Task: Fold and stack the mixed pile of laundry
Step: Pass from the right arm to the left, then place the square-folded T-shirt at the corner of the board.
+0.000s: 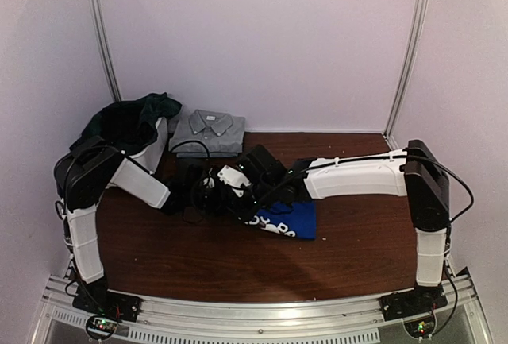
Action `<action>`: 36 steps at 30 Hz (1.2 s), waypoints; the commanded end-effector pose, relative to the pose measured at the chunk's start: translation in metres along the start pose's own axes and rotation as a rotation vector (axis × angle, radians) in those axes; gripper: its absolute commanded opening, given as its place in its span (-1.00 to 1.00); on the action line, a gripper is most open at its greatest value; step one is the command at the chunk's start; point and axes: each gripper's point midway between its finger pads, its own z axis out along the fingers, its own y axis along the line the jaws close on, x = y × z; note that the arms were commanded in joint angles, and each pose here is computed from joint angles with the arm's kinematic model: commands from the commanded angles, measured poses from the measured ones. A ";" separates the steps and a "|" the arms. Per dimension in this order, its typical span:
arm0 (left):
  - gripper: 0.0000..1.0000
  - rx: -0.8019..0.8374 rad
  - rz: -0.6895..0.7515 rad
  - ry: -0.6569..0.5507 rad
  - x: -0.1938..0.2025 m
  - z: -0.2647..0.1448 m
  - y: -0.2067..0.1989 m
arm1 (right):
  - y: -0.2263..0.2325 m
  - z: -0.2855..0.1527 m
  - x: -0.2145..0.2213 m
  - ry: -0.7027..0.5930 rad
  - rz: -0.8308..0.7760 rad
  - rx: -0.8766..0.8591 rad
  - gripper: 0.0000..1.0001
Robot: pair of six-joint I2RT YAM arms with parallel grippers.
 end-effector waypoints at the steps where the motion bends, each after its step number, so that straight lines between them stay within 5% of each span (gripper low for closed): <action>1: 0.20 0.019 -0.019 0.011 0.001 0.009 -0.003 | 0.004 0.000 -0.020 -0.054 0.006 -0.014 -1.00; 8: -1.00 -0.057 0.099 0.046 -0.009 0.019 -0.007 | -0.003 -0.012 -0.011 -0.037 0.069 0.002 -0.93; 16: -1.00 -0.356 0.461 0.132 -0.048 0.041 -0.002 | -0.072 -0.086 0.013 -0.109 0.304 0.118 0.09; 20: -1.00 -0.408 0.596 0.127 -0.075 0.055 -0.009 | -0.116 -0.140 0.033 -0.181 0.420 0.185 0.38; 27: -1.00 -0.480 0.798 0.025 -0.143 0.083 -0.039 | -0.153 -0.187 0.078 -0.187 0.504 0.278 0.39; 36: -1.00 -0.520 0.836 -0.136 -0.211 0.073 -0.057 | -0.156 -0.187 0.099 -0.175 0.543 0.268 0.31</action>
